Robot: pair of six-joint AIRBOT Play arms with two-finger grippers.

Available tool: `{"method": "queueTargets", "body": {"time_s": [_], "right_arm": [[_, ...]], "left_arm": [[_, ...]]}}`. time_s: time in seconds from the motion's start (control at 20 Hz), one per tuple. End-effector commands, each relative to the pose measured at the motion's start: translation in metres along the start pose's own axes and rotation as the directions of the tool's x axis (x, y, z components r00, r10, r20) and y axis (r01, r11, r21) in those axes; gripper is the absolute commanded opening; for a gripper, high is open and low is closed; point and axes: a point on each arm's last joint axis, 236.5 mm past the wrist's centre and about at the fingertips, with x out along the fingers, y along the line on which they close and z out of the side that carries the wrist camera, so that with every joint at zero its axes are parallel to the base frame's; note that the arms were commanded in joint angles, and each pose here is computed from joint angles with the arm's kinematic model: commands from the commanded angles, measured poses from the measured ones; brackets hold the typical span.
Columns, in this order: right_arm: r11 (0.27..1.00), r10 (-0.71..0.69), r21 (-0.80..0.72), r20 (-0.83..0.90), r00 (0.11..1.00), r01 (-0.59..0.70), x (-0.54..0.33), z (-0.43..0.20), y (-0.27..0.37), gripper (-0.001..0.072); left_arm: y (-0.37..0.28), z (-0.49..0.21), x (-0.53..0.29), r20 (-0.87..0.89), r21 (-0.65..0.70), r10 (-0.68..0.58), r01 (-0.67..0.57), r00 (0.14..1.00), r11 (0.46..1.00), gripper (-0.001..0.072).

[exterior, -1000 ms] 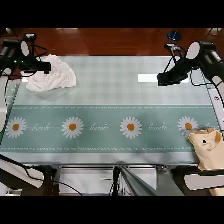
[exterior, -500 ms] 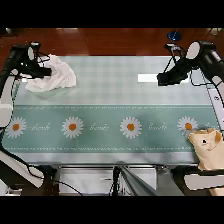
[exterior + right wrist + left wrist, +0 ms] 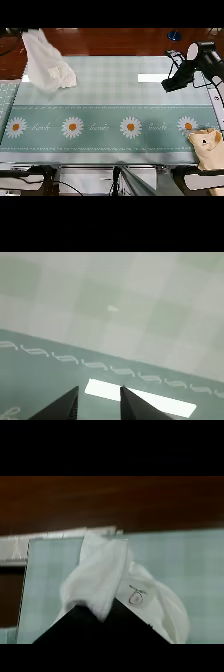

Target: Fold the shirts.

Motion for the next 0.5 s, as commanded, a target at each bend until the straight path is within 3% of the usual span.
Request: {"method": "queueTargets", "body": {"time_s": [0.0,0.2,0.45], "right_arm": [[0.997,-0.066,0.027,-0.148,0.987,0.07,-0.009,-0.039,-0.016,0.0325],[0.997,-0.066,0.033,-0.171,0.983,0.073,-0.027,-0.054,-0.015,0.0326],[0.991,-0.119,0.043,-0.173,0.978,0.128,-0.05,-0.07,-0.027,0.0325]], "left_arm": [[-0.028,0.064,-0.117,0.275,0.021,-0.096,0.094,0.957,0.995,0.0026],[-0.045,0.093,-0.229,0.477,0.057,-0.204,0.202,0.855,0.978,0.0026],[-0.075,0.092,-0.274,0.519,0.111,-0.318,0.307,0.793,0.945,0.0026]]}}
